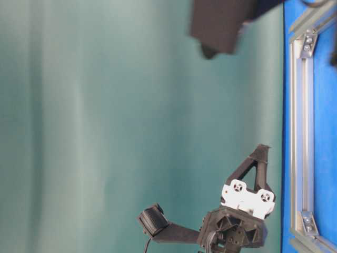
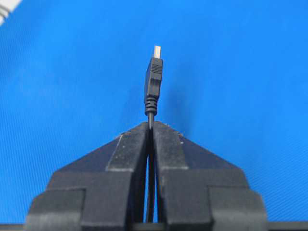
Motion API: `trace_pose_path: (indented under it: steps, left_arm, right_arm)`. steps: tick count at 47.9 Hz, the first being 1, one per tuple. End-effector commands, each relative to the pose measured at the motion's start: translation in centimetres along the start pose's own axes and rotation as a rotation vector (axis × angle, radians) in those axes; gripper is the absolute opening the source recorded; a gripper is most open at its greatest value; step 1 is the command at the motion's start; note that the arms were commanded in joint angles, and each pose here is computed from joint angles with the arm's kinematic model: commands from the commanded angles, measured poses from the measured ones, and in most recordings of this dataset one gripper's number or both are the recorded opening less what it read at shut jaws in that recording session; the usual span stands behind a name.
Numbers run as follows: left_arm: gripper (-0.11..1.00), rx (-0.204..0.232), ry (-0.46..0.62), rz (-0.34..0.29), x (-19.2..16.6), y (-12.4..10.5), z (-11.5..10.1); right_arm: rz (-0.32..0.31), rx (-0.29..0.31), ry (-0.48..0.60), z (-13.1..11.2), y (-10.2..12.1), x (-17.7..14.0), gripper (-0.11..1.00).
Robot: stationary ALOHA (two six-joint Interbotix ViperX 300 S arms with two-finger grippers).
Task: Insert the wire through the string loop located on the left side.
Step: 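Lift the cable with the right gripper, plug end pointing left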
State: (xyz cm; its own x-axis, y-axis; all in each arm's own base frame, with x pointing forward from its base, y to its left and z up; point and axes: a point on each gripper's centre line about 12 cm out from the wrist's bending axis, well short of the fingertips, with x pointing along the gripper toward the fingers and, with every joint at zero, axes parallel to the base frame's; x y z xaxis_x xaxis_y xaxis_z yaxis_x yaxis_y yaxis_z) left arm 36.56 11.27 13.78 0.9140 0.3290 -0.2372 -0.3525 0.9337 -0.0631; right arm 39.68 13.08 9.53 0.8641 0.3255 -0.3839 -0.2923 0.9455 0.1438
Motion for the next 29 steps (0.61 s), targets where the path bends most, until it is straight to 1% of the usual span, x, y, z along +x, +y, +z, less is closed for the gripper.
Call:
trace_pose_path:
  steps: [1, 7, 29]
  left_arm:
    - [0.0, -0.003, -0.04, -0.004, -0.15, -0.11, 1.33]
    - [0.0, -0.003, -0.038, -0.002, -0.17, -0.04, 1.28]
    - [0.0, -0.003, -0.04, -0.002, -0.15, -0.05, 1.33]
  right_arm:
    - [0.0, -0.002, -0.05, 2.75, 0.24, -0.87, 0.0]
    - [-0.003, -0.003, -0.049, 3.67, 0.36, -1.43, 0.0]
    - [-0.005, -0.006, -0.038, 3.55, 0.34, -1.47, 0.0]
